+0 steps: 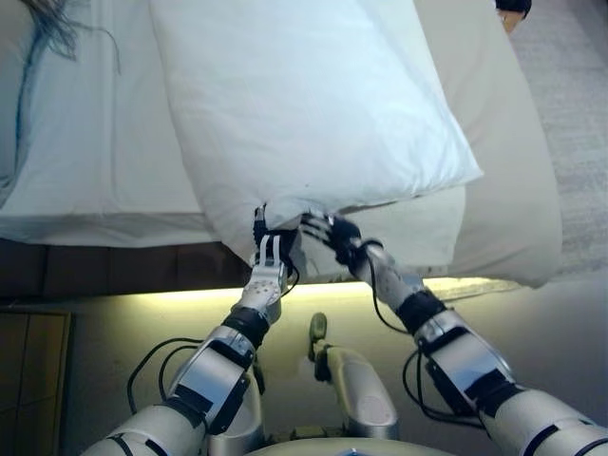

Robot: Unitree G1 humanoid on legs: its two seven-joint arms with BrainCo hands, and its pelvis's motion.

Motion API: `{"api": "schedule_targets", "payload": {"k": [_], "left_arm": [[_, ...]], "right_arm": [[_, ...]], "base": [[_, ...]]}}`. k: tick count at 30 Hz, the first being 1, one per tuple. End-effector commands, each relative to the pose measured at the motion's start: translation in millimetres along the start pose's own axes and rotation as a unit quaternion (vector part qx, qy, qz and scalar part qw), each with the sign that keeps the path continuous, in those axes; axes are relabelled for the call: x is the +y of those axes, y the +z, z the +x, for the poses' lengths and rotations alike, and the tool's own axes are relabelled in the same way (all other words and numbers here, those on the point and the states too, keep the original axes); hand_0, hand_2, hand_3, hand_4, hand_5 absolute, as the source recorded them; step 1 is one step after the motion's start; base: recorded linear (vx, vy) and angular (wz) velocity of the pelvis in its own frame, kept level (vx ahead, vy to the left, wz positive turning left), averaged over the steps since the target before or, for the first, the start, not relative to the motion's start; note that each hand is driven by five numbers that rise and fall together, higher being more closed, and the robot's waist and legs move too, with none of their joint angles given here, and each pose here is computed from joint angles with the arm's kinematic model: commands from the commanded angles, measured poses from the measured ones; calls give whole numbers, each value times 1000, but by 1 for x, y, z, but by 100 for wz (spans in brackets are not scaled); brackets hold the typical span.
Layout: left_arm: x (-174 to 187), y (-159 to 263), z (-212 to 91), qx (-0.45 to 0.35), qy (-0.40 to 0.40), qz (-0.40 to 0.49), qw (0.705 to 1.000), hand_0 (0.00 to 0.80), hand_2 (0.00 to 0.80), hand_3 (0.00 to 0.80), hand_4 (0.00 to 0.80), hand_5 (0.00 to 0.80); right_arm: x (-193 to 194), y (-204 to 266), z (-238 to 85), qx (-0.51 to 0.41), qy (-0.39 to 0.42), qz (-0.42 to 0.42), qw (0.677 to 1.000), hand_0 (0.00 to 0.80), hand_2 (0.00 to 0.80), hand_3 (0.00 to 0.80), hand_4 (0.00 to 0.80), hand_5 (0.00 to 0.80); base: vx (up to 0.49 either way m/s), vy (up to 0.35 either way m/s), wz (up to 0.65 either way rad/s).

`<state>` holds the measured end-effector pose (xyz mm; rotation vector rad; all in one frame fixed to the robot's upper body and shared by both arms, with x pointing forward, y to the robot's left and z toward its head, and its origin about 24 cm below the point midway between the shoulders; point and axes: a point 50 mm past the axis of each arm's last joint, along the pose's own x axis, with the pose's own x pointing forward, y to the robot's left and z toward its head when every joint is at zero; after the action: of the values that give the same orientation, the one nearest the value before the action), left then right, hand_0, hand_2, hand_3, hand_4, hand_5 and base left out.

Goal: Make the bed neatly

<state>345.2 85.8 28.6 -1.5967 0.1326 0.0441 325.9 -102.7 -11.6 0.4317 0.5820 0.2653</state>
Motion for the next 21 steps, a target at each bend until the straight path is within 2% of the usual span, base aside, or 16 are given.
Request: {"api": "schedule_targets", "payload": {"k": [1, 3, 9, 15, 21], "left_arm": [[-41, -3, 2, 16, -136, 19, 990, 800, 800, 800, 800, 800], [-38, 12, 0, 7, -140, 35, 989, 800, 800, 800, 800, 800], [-29, 55, -8, -43, -123, 52, 990, 800, 800, 800, 800, 800], [-29, 85, -16, -82, -117, 69, 987, 800, 800, 800, 800, 800], [-36, 123, -24, -145, -108, 92, 979, 800, 800, 800, 800, 800]], "right_arm": [[-41, -44, -20, 64, -22, 2, 998, 0, 0, 0, 0, 0], [-66, -77, -37, 95, -42, 34, 994, 0, 0, 0, 0, 0], [-109, -137, -83, 171, -109, 83, 976, 0, 0, 0, 0, 0], [-125, -165, -109, 209, -147, 111, 960, 0, 0, 0, 0, 0], [-127, -169, -112, 204, -154, 122, 959, 0, 0, 0, 0, 0]], "base": [[73, 70, 2], [80, 69, -2], [82, 77, 0], [79, 70, 12], [19, 59, 14]]}}
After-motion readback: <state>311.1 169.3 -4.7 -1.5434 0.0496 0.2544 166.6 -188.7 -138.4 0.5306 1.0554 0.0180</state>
